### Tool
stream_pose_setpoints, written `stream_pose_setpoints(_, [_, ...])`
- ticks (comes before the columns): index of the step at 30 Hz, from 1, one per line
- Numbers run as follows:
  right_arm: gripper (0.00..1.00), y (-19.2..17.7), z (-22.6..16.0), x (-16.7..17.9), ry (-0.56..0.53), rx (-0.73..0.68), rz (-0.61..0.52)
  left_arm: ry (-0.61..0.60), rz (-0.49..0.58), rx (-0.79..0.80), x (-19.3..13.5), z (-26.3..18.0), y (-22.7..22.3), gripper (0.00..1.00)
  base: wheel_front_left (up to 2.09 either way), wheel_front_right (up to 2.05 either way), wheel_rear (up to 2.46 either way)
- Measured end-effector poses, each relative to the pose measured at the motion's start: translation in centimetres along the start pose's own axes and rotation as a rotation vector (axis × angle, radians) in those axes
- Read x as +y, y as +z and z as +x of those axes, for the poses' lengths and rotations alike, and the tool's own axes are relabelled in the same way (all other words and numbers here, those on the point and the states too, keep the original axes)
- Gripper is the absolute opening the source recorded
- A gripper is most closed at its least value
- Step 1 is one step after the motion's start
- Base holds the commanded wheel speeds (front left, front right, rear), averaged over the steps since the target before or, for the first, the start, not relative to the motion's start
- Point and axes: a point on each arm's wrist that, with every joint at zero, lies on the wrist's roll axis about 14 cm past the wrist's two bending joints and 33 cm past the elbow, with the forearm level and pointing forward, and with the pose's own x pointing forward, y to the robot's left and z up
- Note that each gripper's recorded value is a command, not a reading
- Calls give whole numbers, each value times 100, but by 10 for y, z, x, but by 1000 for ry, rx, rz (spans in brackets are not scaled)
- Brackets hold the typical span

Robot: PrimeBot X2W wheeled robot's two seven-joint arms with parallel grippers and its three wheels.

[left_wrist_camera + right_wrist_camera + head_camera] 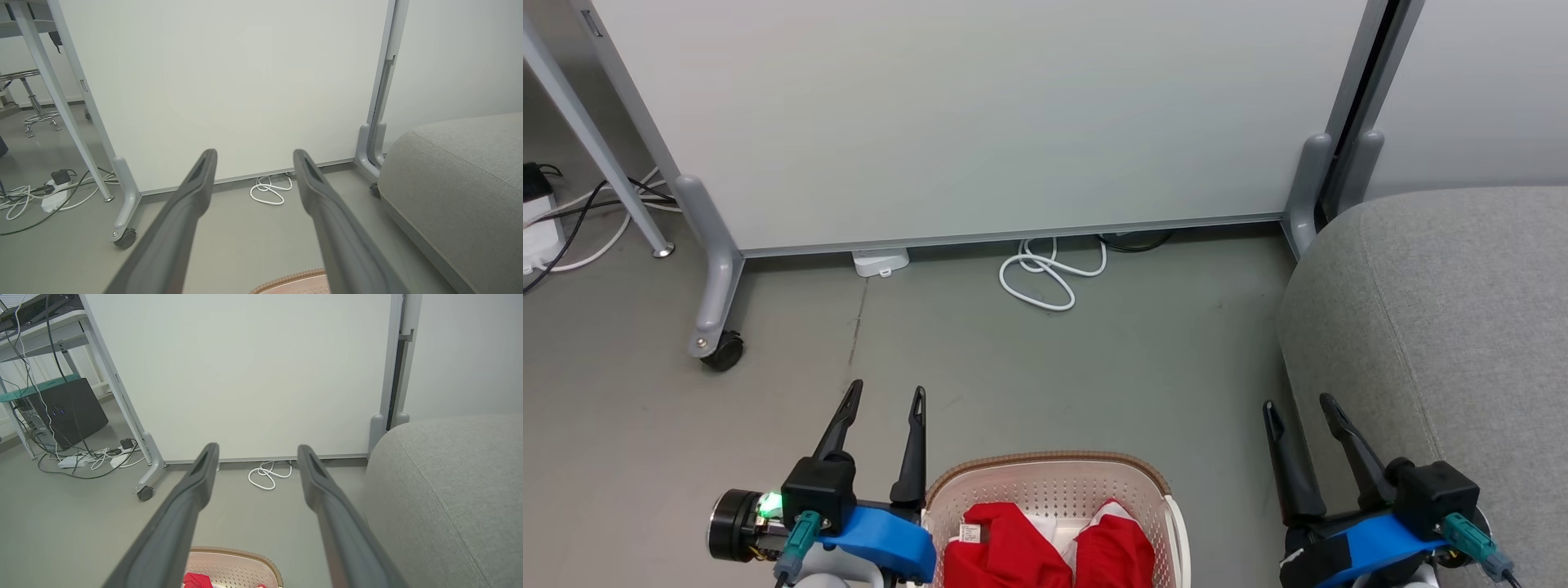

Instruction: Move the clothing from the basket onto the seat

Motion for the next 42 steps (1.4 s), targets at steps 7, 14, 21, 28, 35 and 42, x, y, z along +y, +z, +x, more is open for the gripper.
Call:
stream_pose_setpoints(7, [100,11,7,-4,-3,-35,-29,-91,16,43,-21,10,-13,100,0,0,0])
stream_pose_setpoints(14, [100,12,23,-18,-26,-42,-74,-257,53,149,-56,37,-46,100,0,0,0])
stream_pose_setpoints(21, [100,4,52,-36,-49,-35,-105,-404,92,267,-86,74,-92,100,0,0,0])
stream_pose_setpoints(28, [100,-13,80,-59,-77,-18,-122,-540,124,437,-110,92,-162,100,0,0,0])
stream_pose_setpoints(35, [100,-43,99,-79,-97,29,-141,-657,108,607,-134,91,-232,100,0,0,0])
stream_pose_setpoints(42, [100,-80,119,-82,-68,75,-146,-720,96,792,-141,72,-298,100,0,0,0])
